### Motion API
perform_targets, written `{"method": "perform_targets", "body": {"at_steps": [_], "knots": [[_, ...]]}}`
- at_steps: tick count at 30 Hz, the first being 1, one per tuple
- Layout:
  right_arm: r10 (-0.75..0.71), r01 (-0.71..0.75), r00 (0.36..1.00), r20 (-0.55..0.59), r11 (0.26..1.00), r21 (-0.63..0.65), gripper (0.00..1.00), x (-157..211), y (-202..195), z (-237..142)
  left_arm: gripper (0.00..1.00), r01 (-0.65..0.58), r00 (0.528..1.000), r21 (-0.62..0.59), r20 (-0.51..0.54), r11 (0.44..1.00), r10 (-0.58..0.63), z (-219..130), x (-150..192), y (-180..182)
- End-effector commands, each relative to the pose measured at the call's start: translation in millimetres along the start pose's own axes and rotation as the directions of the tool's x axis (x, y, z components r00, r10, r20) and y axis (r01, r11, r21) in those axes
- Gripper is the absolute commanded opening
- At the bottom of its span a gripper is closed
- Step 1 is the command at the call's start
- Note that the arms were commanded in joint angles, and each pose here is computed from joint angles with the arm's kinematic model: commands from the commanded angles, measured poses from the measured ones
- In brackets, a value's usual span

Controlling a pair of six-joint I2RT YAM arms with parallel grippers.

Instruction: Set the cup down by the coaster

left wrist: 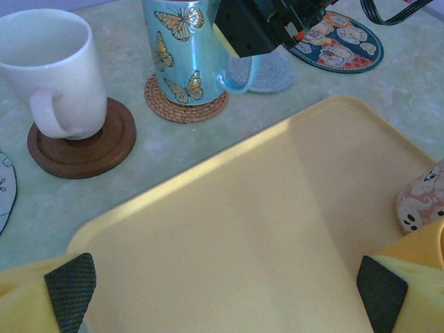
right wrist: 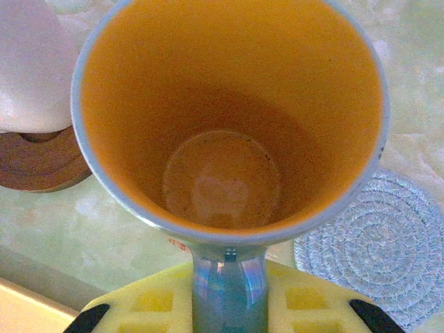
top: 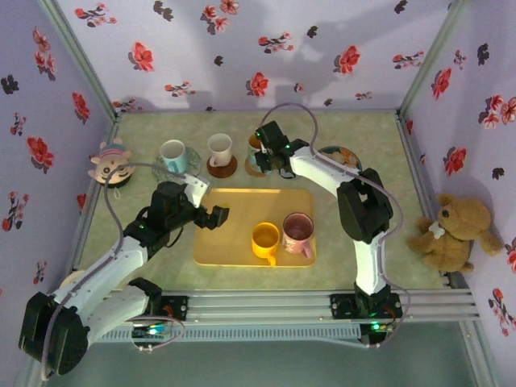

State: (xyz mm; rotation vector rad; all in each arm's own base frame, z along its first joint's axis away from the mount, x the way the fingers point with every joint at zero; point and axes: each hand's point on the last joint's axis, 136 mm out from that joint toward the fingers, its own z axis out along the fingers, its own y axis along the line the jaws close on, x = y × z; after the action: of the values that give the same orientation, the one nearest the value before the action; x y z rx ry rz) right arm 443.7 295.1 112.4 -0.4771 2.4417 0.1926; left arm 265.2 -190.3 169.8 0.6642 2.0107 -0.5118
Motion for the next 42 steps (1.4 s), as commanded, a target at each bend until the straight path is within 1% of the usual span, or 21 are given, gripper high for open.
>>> {"method": "perform_targets", "body": {"at_steps": [1,9,16,22,26,28,30,33,37,40,42], "knots": [[0.043,-0.042,0.996,0.076,0.999,-0.017,0.0,-18,2,-11,1.0,-0.008,1.0,0.011,0.028,1.0,0.007,-4,-6,-4],[0.049,-0.047,0.997,0.064,0.998,-0.036,0.0,-9,4,-14,1.0,-0.01,0.999,0.011,0.037,1.0,0.009,-8,-5,-4],[0.059,-0.054,0.996,0.073,0.996,-0.064,0.07,-7,7,-20,1.0,-0.008,1.0,0.009,0.027,1.0,0.007,-8,-1,-4],[0.069,-0.063,0.995,0.076,0.995,-0.076,0.12,-6,8,-23,1.0,-0.008,0.999,0.008,0.031,1.0,0.008,-7,-3,-4],[0.072,-0.066,0.994,0.079,0.994,-0.085,0.18,-5,10,-25,1.0,-0.009,0.999,0.008,0.032,1.0,0.009,-7,-4,-4],[0.072,-0.065,0.994,0.08,0.994,-0.086,0.21,-5,10,-27,1.0,-0.014,0.999,0.008,0.031,1.0,0.014,-6,-5,-4],[0.074,-0.067,0.994,0.083,0.994,-0.084,0.3,-5,9,-29,1.0,-0.026,0.999,0.01,0.026,1.0,0.026,-4,-7,-4],[0.083,-0.075,0.993,0.089,0.993,-0.087,0.4,-4,8,-33,1.0,-0.035,0.999,0.009,0.034,0.999,0.035,-3,-12,-3],[0.095,-0.085,0.991,0.095,0.992,-0.097,0.49,-4,9,-37,1.0,-0.033,0.998,0.015,0.047,0.999,0.032,0,-19,-4],[0.098,-0.087,0.99,0.097,0.99,-0.108,0.53,-5,10,-42,1.0,-0.023,0.998,0.022,0.054,0.999,0.022,1,-22,-5],[0.098,-0.087,0.99,0.099,0.99,-0.112,0.58,-5,11,-46,1.0,-0.021,0.998,0.023,0.055,1.0,0.02,1,-23,-5]]}}
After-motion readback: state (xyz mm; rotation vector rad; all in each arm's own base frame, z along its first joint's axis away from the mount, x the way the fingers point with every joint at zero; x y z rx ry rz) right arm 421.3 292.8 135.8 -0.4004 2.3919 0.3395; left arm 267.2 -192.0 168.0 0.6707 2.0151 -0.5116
